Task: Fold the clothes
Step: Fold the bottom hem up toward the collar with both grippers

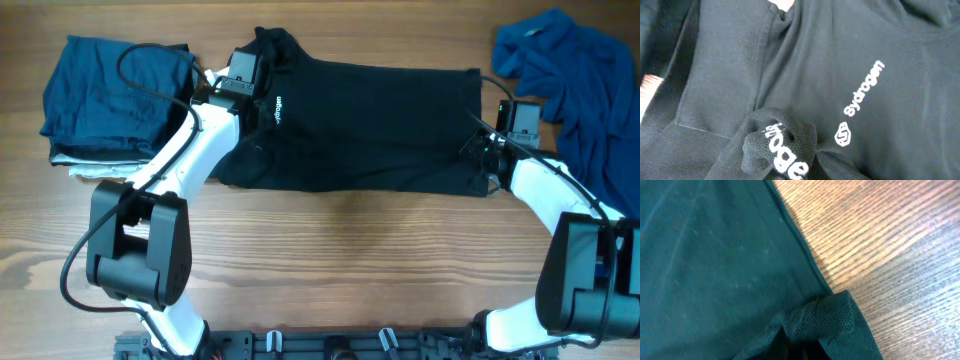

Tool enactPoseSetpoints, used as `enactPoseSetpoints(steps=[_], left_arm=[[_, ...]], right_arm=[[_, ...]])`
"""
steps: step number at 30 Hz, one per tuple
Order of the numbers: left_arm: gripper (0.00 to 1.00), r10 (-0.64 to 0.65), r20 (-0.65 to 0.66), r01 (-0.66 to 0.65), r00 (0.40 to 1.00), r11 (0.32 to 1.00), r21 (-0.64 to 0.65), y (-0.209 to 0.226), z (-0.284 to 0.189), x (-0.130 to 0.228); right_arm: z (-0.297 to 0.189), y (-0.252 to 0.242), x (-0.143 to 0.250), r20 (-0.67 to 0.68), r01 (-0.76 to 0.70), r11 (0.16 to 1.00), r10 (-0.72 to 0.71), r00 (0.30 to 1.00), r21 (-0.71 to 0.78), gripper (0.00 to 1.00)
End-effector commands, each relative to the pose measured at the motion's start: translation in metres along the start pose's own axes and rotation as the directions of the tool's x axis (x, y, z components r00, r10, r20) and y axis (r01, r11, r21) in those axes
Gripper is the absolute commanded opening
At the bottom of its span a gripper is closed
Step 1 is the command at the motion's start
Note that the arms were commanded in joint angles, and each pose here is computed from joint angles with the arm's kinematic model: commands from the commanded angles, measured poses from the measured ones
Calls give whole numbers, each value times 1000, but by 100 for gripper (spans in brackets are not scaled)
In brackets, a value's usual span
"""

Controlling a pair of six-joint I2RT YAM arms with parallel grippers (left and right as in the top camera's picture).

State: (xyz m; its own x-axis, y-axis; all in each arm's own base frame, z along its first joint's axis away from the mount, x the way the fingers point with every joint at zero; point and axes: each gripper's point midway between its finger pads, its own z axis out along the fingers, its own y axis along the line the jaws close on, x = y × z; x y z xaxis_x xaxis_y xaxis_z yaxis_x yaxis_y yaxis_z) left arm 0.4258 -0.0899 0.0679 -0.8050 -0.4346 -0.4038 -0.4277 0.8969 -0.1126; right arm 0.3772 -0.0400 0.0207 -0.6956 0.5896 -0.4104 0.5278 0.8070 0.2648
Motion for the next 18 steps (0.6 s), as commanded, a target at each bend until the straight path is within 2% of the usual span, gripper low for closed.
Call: enactPoseSetpoints(steps=[1,3,6,7,8,9,11,13,14,16,18], left_arm=[[4,5,46,-4,999,1000,-28,4,-1,-13],[4,3,51,-2,999,1000,-24,3,-1,-14],[4,0,63,1,998,1000,-14,1,-1,-17],[4,-2,68,3,998,1000,-9,-1,-1,-19],[4,-4,74,4,997,1000,-4,-2,-1,-20],[6,-5,76,5,997,1000,-1,-2,-1,-21],[11,-9,85,7,996,1000,16,-6,-1,-23],[23,-14,101,11,995,999,30,-10,-2,-27],[24,-17,110,13,994,999,38,-11,-2,-29],[28,-24,131,17,991,998,55,-15,-3,-35],[37,-37,160,24,986,996,81,-21,-4,-43]], right_arm=[[1,-2,-8,21,55,998,-55,998,19,5],[1,-2,-9,23,72,997,-73,997,18,13],[1,0,-12,38,86,996,-86,996,11,14],[1,2,-14,46,95,995,-95,994,7,23],[1,5,-16,53,122,992,-122,991,-10,38],[1,10,-17,57,147,989,-145,988,-32,41],[0,21,-20,77,192,978,-185,980,-84,57],[-1,27,-29,116,206,973,-194,974,-103,81],[-2,29,-32,133,223,969,-208,969,-106,89],[-3,33,-38,163,257,960,-237,958,-112,93],[-5,36,-42,180,294,950,-272,945,-109,95]])
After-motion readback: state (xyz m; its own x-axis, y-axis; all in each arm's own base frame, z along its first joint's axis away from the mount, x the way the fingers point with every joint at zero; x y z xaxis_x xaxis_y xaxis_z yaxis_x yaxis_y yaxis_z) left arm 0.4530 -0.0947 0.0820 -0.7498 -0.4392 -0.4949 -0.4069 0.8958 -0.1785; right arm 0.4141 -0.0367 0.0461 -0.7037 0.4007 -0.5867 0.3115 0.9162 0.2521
